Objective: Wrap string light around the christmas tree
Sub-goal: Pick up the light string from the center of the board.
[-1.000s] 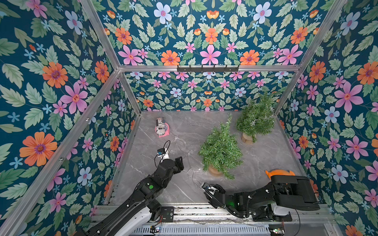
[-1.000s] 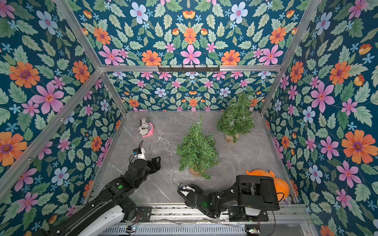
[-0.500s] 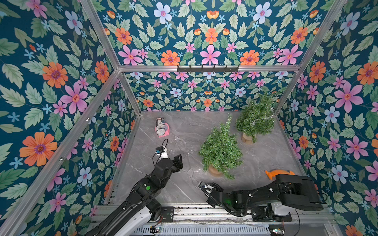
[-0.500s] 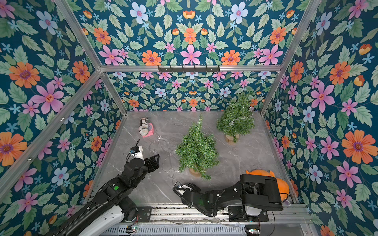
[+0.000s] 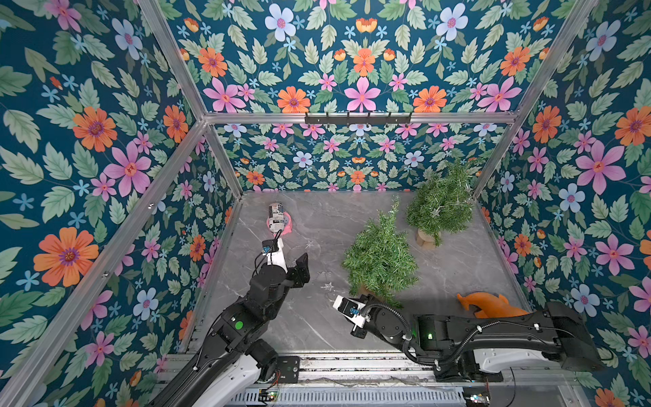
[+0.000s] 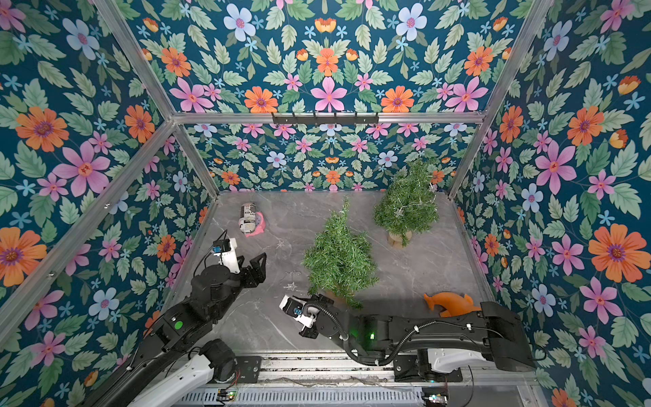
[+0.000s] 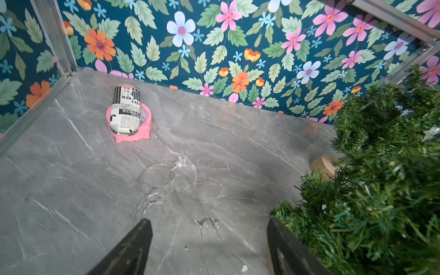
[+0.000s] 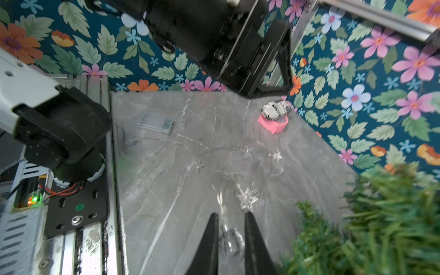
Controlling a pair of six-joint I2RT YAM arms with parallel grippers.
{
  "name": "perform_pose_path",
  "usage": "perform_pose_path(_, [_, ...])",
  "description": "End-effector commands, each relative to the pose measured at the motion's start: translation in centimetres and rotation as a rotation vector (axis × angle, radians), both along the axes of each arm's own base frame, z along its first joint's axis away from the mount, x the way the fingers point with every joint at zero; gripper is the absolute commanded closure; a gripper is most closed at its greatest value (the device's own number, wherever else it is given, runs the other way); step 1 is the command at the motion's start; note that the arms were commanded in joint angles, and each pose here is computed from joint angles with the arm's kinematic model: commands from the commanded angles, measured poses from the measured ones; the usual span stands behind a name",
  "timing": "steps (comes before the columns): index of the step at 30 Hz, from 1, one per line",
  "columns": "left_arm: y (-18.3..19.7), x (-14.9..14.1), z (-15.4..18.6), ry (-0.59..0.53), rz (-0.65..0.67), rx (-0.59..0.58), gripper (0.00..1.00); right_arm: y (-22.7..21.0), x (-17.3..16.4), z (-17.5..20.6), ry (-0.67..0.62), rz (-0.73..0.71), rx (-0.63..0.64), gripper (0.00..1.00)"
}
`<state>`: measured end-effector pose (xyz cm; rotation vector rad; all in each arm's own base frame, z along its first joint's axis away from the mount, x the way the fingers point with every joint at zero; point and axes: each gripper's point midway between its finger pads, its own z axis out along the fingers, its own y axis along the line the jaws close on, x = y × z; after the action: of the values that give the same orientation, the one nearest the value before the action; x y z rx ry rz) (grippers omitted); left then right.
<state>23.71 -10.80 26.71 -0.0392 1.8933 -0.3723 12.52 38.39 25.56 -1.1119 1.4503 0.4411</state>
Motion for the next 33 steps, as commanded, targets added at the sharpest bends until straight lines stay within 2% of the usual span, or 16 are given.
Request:
perform_pose_path(1, [0.7, -0.4, 1.9, -0.089, -0.021, 0.091, 0.21, -0.2, 0.4, 2.8, -0.123, 0.008, -0.025, 1.00])
perform_pose_path(4, [0.4, -0.9, 3.2, -0.164, -0.068, 0.090, 0.23, 0.1, 0.5, 5.9, -0.173, 0.024, 0.025, 1.00])
perform_pose_path(11, [-1.7, -3.0, 4.5, -0.244, -0.249, 0.056, 0.23, 0.4, 1.7, 11.5, -0.303, 0.008, 0.074, 1.00])
perform_pose_path(22, [-1.7, -6.2, 6.6, -0.347, -0.359, -0.035, 0.17, 1.1, 3.2, 15.9, -0.410, -0.009, 0.122, 1.00])
perform_pose_path(33, [-3.8, -7.0, 3.4, -0.257, -0.484, -0.028, 0.17, 1.5, 4.7, 19.1, -0.470, -0.043, 0.161, 1.00])
